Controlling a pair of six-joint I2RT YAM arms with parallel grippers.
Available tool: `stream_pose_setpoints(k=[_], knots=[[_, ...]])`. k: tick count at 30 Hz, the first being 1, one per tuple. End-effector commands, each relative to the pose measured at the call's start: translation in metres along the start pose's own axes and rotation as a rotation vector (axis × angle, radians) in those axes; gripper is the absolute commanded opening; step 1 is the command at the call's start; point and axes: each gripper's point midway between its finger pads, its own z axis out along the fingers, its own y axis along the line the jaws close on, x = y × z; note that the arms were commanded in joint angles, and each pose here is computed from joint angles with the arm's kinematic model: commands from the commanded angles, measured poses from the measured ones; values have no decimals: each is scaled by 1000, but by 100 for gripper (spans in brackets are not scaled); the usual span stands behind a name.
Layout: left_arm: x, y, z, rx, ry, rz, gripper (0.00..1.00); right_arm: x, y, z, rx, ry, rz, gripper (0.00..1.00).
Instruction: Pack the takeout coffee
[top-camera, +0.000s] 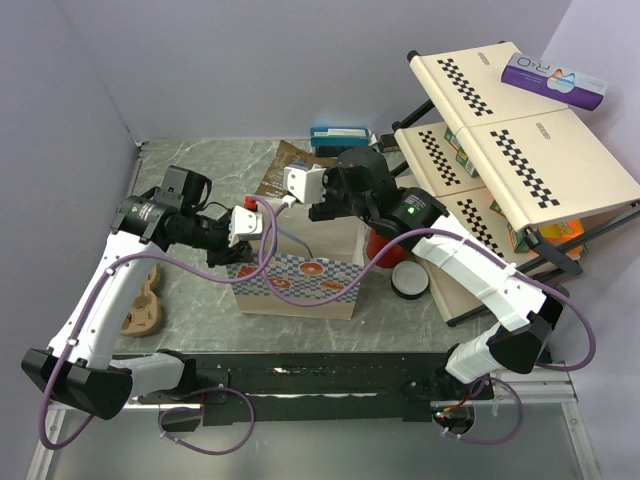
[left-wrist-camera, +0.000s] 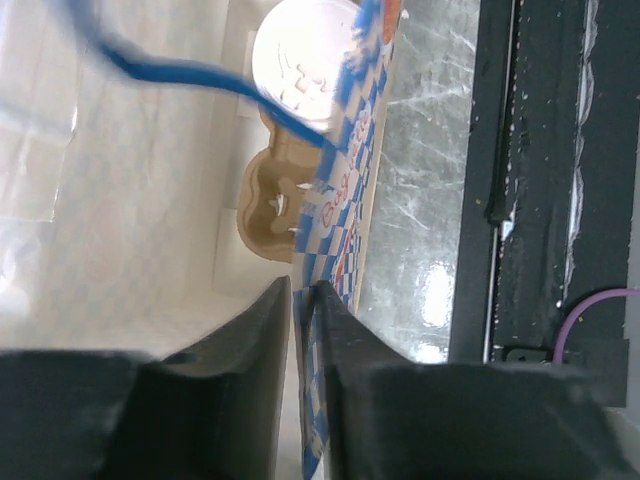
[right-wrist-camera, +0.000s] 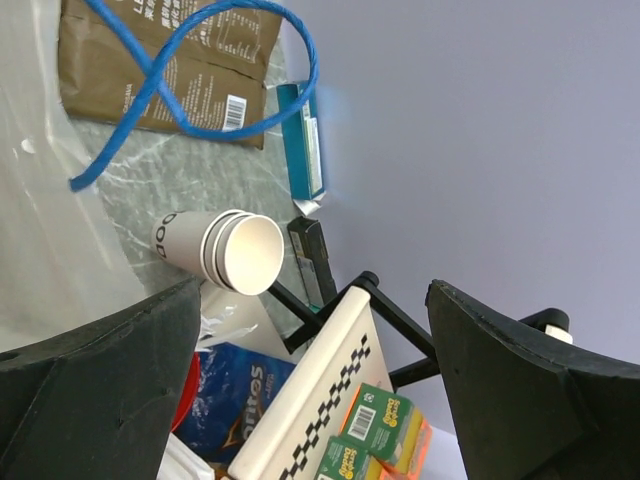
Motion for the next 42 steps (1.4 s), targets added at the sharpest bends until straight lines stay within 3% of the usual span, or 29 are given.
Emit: stream_pose_setpoints(k=[1,6,16,23,24,32,42], knots=[[-1,-1,-3,-23,-11,9,36,-3,-32,-19,78,-19,76,99],[-7,-1,-7,-56,-31,24,52,-9,-36,-20,67,-41,117,99],[-26,1,-19,-99,-84,44,62,-11,-35,-15,49,-43,157,99],[-55,-3,-34,-117,-167,49,71,-22,-30,-21,-31,-84,280,99],[-60,-2,-36,-120,-178,51,77,-23,-31,-22,-32,-88,285,99],[-74,2,-51,-187,-202,59,80,-30,-38,-23,-35,-110,336,99],[-103,28,-88,-396,-232,69,84,-46,-53,-37,-44,-208,430,99]])
